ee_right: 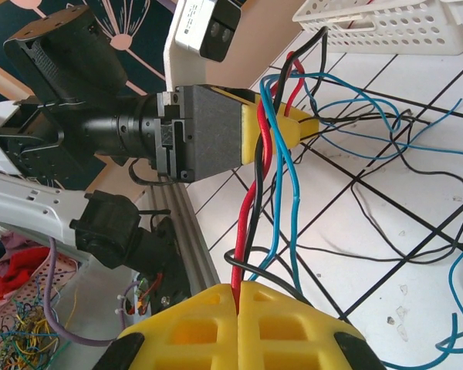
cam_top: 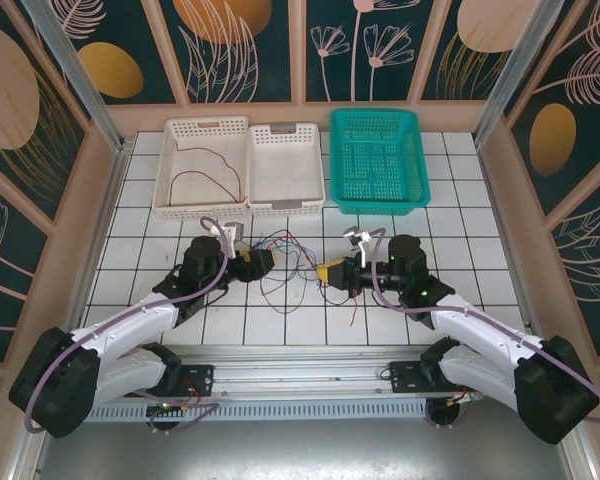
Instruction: Untangle the cables
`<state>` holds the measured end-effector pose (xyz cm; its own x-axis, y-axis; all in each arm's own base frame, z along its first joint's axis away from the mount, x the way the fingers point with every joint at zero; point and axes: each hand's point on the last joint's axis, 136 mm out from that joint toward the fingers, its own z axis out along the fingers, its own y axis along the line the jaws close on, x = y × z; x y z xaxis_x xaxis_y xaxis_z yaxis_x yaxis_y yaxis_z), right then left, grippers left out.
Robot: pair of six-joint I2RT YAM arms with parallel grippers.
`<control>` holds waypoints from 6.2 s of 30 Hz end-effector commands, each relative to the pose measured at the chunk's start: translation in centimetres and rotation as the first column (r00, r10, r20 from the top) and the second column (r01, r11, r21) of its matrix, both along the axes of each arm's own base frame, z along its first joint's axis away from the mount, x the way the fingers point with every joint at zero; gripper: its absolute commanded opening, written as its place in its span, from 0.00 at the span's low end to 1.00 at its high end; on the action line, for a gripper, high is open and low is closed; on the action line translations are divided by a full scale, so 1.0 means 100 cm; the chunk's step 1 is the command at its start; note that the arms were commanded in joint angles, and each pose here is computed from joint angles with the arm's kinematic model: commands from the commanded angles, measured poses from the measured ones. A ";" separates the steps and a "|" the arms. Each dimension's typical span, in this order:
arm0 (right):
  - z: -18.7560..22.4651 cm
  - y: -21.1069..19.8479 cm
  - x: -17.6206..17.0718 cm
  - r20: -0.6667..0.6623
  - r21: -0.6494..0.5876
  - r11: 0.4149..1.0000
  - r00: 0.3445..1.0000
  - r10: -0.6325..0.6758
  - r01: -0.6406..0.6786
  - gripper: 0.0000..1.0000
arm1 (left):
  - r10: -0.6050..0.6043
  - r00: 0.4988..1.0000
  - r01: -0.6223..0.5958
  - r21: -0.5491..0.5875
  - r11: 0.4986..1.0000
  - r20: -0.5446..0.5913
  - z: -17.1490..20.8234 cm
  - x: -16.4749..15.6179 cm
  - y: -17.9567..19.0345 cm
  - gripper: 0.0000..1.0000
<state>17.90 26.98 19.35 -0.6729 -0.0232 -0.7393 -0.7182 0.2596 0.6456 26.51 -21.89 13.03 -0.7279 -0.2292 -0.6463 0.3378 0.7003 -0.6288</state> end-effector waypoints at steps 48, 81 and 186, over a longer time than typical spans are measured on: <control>0.003 -0.007 0.048 -0.053 -0.009 0.987 0.986 -0.159 0.159 0.38 | -0.018 0.997 0.031 -0.179 0.983 0.073 0.073 -0.004 -0.011 0.00; 0.059 0.059 0.062 -0.030 0.182 0.966 0.983 -0.182 0.184 0.49 | -0.160 0.984 0.177 -0.342 0.923 0.076 0.101 -0.031 -0.037 0.00; -0.004 0.042 0.017 -0.029 -0.008 1.000 0.999 -0.029 0.028 0.55 | -0.121 0.989 0.141 -0.327 0.935 0.082 0.095 -0.027 -0.062 0.00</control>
<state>19.15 30.47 18.20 -0.7607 -0.0191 -0.6488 -0.6250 0.2910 0.7243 23.99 -27.99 21.00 -0.7414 -0.3120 -0.5942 0.4322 0.4554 -0.7784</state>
